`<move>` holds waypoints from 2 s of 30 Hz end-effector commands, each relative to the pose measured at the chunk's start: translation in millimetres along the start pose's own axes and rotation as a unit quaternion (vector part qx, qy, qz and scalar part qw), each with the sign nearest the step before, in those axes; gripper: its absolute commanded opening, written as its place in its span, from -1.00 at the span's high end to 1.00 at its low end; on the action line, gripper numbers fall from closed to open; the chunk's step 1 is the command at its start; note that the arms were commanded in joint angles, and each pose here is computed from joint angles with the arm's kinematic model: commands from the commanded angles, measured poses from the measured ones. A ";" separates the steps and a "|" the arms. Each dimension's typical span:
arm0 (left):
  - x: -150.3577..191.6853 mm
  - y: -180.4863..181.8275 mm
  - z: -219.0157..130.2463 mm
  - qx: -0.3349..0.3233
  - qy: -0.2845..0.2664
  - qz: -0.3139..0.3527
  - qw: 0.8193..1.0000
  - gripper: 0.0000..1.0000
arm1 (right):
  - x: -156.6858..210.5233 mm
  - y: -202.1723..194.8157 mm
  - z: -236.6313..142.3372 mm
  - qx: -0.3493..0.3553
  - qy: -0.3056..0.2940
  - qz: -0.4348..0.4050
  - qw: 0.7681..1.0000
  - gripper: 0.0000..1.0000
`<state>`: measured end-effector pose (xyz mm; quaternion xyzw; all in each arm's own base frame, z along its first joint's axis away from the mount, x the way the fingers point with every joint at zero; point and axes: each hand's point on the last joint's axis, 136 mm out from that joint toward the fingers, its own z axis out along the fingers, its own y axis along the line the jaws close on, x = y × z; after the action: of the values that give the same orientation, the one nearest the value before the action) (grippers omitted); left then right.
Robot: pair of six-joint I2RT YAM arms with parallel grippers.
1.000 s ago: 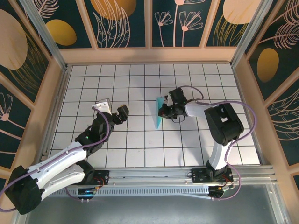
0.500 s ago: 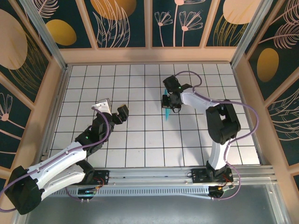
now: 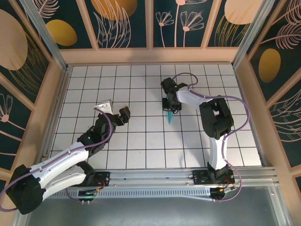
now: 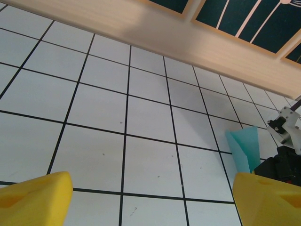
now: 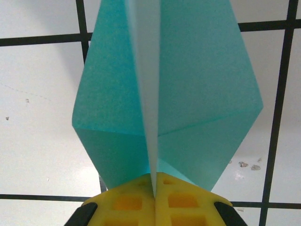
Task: Fold a paper plane with a square sheet of paper (fold left side to right side)
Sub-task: Turn over the paper plane at the center of the table, then move the paper plane to the top-center of the table.
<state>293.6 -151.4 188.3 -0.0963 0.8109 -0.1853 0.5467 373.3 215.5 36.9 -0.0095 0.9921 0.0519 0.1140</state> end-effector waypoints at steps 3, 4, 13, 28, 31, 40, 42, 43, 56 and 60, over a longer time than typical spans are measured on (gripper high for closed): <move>-12.7 -7.5 -0.2 0.007 -0.009 0.001 1.000 -0.76 | 3.0 7.7 7.2 -0.013 0.007 -0.006 1.000 0.76; -11.4 -7.1 0.0 0.007 -0.007 0.002 1.000 -0.76 | 4.0 6.9 8.7 -0.010 0.009 -0.007 1.000 0.73; -12.2 -5.1 -2.8 0.006 -0.009 0.001 1.000 -0.77 | 7.6 2.6 17.5 -0.001 0.012 -0.002 1.000 0.66; -13.7 -3.7 -4.5 0.004 -0.012 -0.001 1.000 -0.76 | 13.5 -5.6 36.6 0.014 0.011 0.003 1.000 0.52; -14.8 -1.4 -5.0 -0.002 -0.014 0.000 1.000 -0.77 | 6.1 -5.9 37.5 0.016 -0.001 0.009 1.000 0.44; -17.5 2.1 -8.7 -0.007 -0.020 -0.002 1.000 -0.78 | -39.0 1.1 41.7 0.023 -0.046 0.014 0.999 0.30; -17.9 2.6 -9.4 -0.008 -0.020 -0.002 1.000 -0.77 | -45.8 3.0 46.8 0.025 -0.046 0.012 0.999 0.29; -17.5 2.6 -9.7 -0.008 -0.020 -0.002 1.000 -0.78 | -50.0 3.1 49.0 0.029 -0.047 0.013 0.998 0.28; -19.4 3.0 -11.1 -0.009 -0.021 0.001 1.000 -0.78 | -72.1 11.5 64.5 0.017 -0.051 -0.006 0.999 0.25; -19.7 1.9 -10.3 -0.008 -0.021 0.002 1.000 -0.78 | -73.8 16.8 66.9 0.007 -0.047 -0.010 0.999 0.25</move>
<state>287.6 -144.2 193.5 -0.0992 0.8097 -0.1822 0.5490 468.9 242.0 21.6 -0.0059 0.9781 0.0507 0.2018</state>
